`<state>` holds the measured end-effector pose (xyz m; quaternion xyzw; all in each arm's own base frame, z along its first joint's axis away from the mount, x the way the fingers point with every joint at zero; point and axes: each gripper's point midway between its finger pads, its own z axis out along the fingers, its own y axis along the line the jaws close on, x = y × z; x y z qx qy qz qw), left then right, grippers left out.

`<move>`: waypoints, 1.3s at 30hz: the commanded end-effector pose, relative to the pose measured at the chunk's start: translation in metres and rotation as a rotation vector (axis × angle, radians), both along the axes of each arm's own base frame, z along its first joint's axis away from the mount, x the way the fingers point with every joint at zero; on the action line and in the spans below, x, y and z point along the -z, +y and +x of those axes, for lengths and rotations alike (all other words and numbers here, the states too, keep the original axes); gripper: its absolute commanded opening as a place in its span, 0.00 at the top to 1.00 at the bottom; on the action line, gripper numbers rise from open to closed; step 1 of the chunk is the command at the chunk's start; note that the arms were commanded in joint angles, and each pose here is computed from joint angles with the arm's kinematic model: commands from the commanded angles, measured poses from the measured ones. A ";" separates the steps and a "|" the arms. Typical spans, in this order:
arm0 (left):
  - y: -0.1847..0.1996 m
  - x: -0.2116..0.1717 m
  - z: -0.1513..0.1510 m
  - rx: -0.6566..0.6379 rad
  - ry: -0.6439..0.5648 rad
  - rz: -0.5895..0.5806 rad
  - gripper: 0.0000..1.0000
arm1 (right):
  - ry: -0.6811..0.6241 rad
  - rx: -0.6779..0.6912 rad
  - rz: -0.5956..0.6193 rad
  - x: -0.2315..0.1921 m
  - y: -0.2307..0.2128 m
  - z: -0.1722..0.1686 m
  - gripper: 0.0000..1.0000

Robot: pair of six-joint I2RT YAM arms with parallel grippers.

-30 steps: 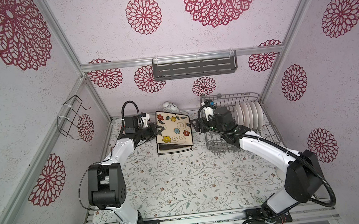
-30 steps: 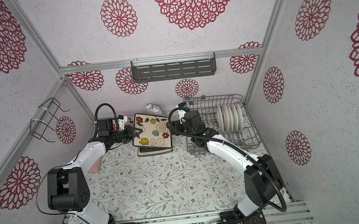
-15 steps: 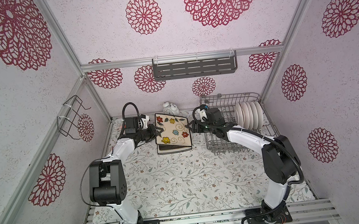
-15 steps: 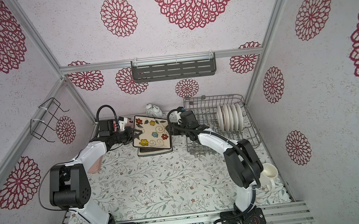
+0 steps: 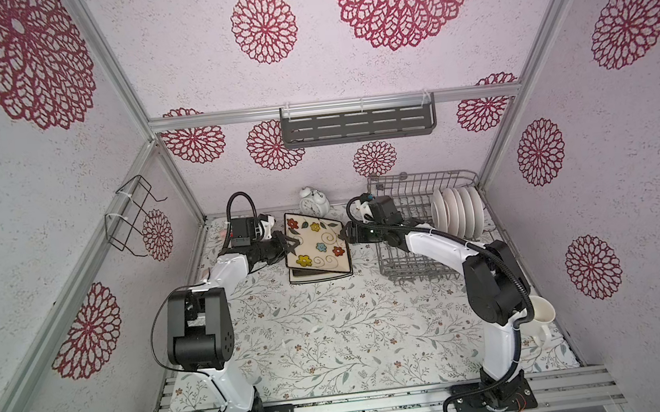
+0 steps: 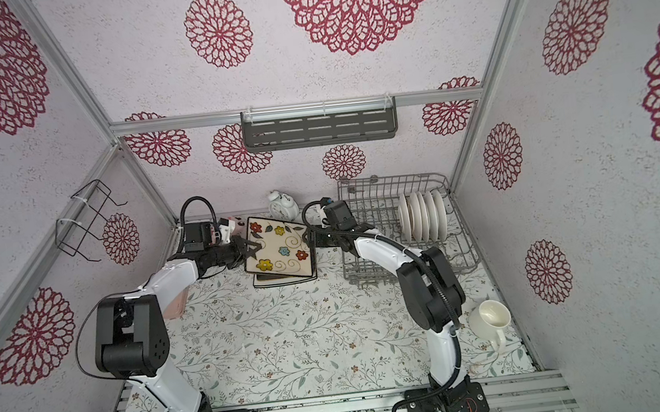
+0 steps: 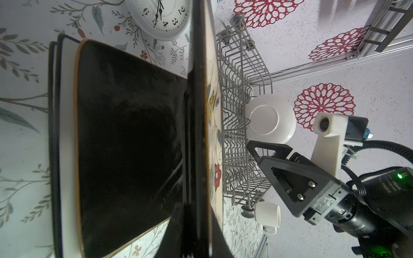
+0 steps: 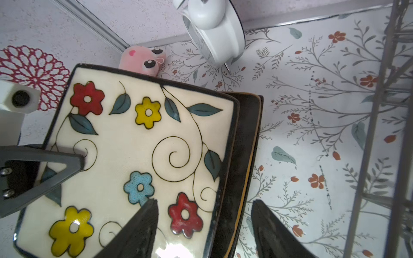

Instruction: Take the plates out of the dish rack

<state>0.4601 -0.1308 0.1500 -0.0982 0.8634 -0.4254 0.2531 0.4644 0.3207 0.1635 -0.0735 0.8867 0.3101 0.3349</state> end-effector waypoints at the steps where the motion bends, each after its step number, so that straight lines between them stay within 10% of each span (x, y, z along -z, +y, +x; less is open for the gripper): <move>1: -0.005 -0.043 0.016 0.044 -0.159 -0.053 1.00 | -0.021 -0.012 -0.013 -0.007 0.000 0.006 0.31; 39: 0.002 -0.007 0.029 0.003 -0.102 -0.080 1.00 | 0.062 -0.055 -0.050 0.033 0.012 0.017 0.35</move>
